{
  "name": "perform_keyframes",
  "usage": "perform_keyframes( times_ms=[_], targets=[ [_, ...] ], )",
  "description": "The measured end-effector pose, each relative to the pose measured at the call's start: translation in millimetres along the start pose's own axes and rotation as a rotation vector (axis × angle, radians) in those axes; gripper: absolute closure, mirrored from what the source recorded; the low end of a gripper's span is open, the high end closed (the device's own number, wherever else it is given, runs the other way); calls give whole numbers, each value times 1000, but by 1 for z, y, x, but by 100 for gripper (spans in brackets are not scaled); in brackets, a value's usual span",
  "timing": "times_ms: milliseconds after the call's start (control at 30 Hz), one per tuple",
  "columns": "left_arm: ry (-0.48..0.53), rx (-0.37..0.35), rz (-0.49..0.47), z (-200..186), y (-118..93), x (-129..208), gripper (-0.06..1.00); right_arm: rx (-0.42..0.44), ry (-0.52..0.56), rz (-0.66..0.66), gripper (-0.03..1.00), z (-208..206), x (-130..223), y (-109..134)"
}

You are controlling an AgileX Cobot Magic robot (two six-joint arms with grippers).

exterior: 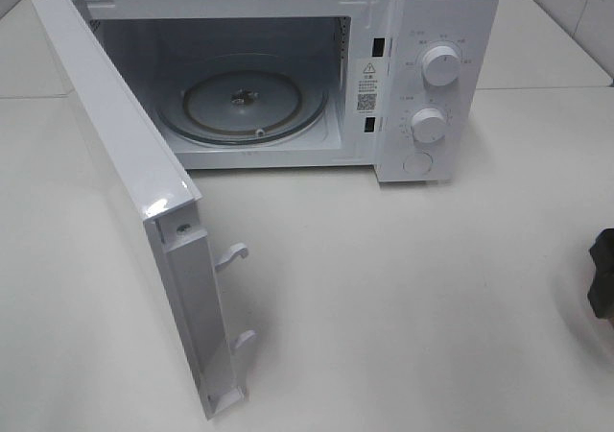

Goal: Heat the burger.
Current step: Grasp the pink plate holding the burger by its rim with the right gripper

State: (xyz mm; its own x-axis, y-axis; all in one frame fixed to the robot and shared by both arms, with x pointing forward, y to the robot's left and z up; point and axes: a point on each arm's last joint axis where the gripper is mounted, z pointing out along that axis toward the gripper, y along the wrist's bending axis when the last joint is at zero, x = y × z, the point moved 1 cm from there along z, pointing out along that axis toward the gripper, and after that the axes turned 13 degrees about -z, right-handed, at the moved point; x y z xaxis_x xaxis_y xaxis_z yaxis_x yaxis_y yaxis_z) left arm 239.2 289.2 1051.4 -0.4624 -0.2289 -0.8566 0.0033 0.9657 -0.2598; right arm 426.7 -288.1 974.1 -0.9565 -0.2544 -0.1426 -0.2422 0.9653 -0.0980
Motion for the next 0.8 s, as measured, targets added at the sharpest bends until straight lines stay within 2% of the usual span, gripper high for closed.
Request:
perform_keyframes(
  times_ms=[167, 300, 533, 800],
  targets=[
    [0, 0, 0, 0, 0, 0, -2, -1, -29, -6, 14, 18, -15, -4],
    [0, 0, 0, 0, 0, 0, -2, 2, 5, 32, 14, 38, -22, -15],
    [0, 0, 0, 0, 0, 0, -2, 19, -11, 76, 16, 46, -41, -33],
    [0, 0, 0, 0, 0, 0, -2, 17, 25, 85, 17, 60, -48, -39]
  ],
)
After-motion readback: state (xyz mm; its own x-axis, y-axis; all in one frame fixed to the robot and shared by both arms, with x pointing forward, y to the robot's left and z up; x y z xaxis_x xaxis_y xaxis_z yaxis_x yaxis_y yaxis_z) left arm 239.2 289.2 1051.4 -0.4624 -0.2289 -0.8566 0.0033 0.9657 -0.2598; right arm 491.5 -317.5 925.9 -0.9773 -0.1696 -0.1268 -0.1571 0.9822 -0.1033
